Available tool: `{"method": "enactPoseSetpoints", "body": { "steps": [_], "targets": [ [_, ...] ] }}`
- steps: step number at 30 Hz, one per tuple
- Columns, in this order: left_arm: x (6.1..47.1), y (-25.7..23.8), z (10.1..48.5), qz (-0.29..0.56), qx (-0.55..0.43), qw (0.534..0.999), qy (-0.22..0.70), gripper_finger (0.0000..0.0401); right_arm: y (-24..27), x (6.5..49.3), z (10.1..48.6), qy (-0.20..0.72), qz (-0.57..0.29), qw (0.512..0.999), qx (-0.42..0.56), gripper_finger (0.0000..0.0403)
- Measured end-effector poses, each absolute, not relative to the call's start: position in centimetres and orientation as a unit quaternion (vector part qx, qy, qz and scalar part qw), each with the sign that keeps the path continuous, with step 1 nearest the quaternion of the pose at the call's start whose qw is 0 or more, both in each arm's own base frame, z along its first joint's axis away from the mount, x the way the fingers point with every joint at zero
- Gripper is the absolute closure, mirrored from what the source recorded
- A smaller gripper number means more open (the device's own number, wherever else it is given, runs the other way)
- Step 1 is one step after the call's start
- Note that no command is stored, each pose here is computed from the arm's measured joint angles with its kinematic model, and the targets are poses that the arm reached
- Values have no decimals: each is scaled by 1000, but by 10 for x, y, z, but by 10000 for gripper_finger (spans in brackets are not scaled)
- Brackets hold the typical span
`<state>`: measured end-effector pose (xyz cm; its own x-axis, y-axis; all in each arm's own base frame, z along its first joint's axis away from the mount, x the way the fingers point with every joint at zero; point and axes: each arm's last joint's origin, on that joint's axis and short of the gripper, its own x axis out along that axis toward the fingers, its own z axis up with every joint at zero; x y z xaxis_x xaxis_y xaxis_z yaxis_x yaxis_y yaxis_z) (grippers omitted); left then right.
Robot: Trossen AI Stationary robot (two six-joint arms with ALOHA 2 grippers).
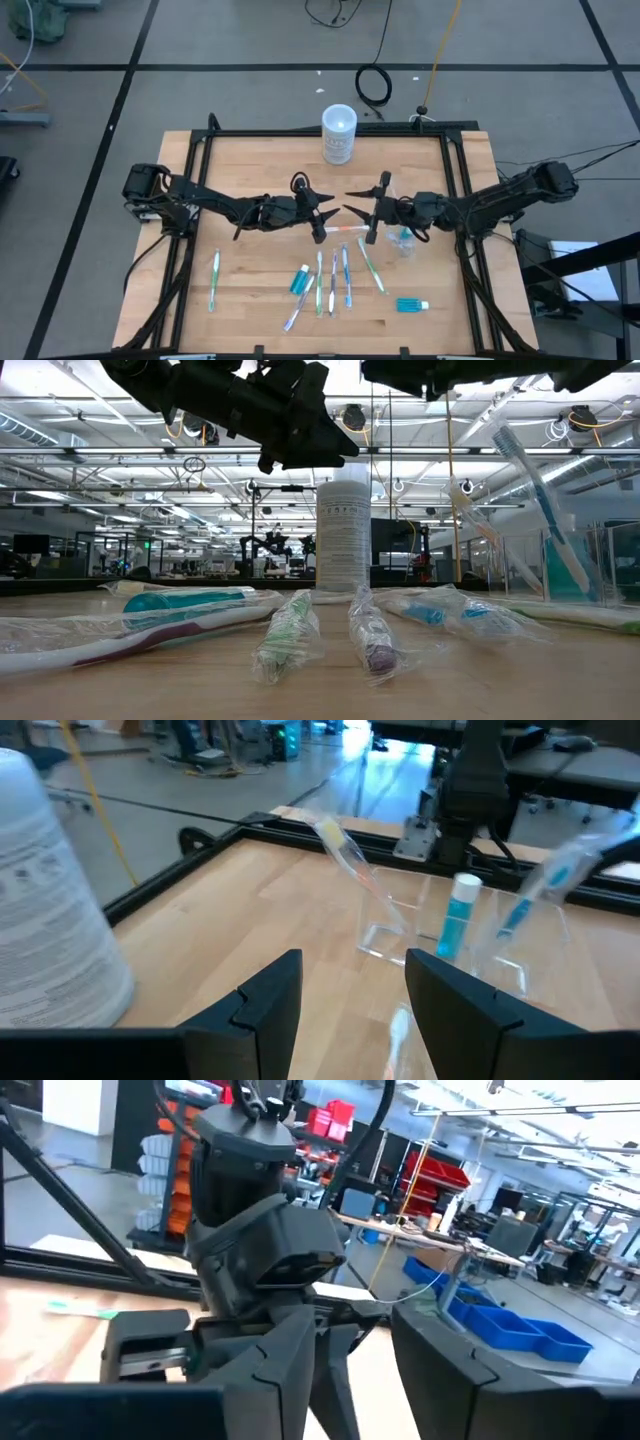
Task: Pick & Place toothbrushing station
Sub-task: Put the left orange toothbrush into the transparent organizer
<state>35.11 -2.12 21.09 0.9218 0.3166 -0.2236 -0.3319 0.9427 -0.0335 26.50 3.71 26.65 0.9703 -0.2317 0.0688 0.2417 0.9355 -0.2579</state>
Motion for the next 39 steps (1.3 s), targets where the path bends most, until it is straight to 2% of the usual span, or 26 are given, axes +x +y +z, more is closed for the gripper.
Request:
{"method": "enactPoseSetpoints", "body": {
  "steps": [7, 13, 19, 23, 28, 31, 34, 39],
  "targets": [
    [348, -22, 200, 146, 3, 974, 172, 215, 38, 265, 265, -9, -117, 983, -140, 272],
    [335, -16, 198, 175, -14, 956, 236, 215, 38, 265, 265, -9, -117, 983, -144, 272],
    [296, -4, 218, 181, 62, 917, 350, 215, 38, 265, 265, -9, -118, 982, -146, 273],
    [271, 5, 223, 215, 72, 880, 417, 215, 37, 265, 265, -8, -118, 980, -159, 273],
    [241, 22, 207, 282, 16, 791, 543, 215, 37, 265, 265, -8, -118, 981, -156, 273],
    [233, 29, 198, 308, -16, 752, 583, 215, 37, 265, 265, -9, -118, 981, -151, 273],
    [231, 33, 191, 303, -36, 743, 595, 215, 37, 265, 265, -8, -118, 981, -152, 273],
    [226, 31, 175, 240, -69, 746, 617, 215, 37, 265, 265, -8, -118, 981, -153, 273]
  ]
}}
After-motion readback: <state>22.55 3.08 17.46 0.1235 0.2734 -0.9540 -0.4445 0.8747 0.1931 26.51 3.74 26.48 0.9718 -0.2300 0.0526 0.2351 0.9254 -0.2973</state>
